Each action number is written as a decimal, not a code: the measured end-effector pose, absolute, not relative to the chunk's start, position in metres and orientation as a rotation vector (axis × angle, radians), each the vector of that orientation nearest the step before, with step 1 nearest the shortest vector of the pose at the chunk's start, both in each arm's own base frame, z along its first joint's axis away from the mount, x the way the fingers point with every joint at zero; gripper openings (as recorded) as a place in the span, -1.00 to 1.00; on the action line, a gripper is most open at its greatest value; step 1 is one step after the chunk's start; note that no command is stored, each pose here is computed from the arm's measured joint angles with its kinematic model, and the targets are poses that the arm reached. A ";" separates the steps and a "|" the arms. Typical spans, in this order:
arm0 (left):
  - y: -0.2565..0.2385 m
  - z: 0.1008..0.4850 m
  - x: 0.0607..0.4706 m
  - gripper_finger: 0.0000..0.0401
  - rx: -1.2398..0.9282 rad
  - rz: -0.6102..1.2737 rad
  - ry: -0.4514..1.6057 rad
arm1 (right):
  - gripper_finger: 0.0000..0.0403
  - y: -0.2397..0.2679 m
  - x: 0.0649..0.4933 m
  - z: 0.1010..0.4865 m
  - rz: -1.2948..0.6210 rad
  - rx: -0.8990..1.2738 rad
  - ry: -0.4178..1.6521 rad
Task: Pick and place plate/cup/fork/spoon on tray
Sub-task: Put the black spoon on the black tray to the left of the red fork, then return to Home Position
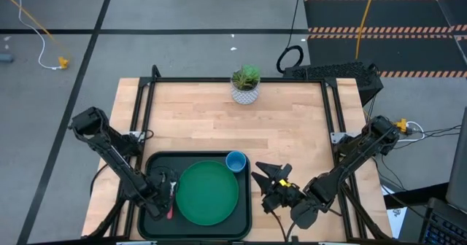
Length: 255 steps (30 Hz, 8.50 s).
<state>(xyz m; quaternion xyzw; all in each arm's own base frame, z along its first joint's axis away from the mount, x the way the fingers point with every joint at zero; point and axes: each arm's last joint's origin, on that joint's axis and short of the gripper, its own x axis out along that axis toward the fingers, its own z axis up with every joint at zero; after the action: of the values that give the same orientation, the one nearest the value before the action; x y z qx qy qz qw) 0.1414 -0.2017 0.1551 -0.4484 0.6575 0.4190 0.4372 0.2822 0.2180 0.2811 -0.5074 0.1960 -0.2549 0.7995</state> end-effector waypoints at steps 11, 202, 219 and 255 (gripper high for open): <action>-0.208 0.154 0.143 -0.62 -1.201 1.064 1.662 | 0.44 0.216 0.281 0.286 -0.550 -1.084 0.417; -0.130 0.304 0.260 -0.96 0.306 0.555 0.625 | -1.00 0.092 0.140 0.305 0.097 -0.305 0.043; -0.098 0.264 0.292 -0.98 0.276 -0.204 0.219 | -1.00 0.070 0.133 0.246 0.364 -0.270 0.032; -0.047 0.206 0.186 -0.98 0.155 -0.109 0.025 | -1.00 0.034 0.125 0.169 0.329 -0.049 0.005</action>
<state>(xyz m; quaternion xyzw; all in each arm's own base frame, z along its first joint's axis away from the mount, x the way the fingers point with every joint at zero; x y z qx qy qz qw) 0.1857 -0.0472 0.2057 0.0772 0.0126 -0.0543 0.9955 0.1249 0.0341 0.1689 -0.0246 0.0026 0.1638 0.9862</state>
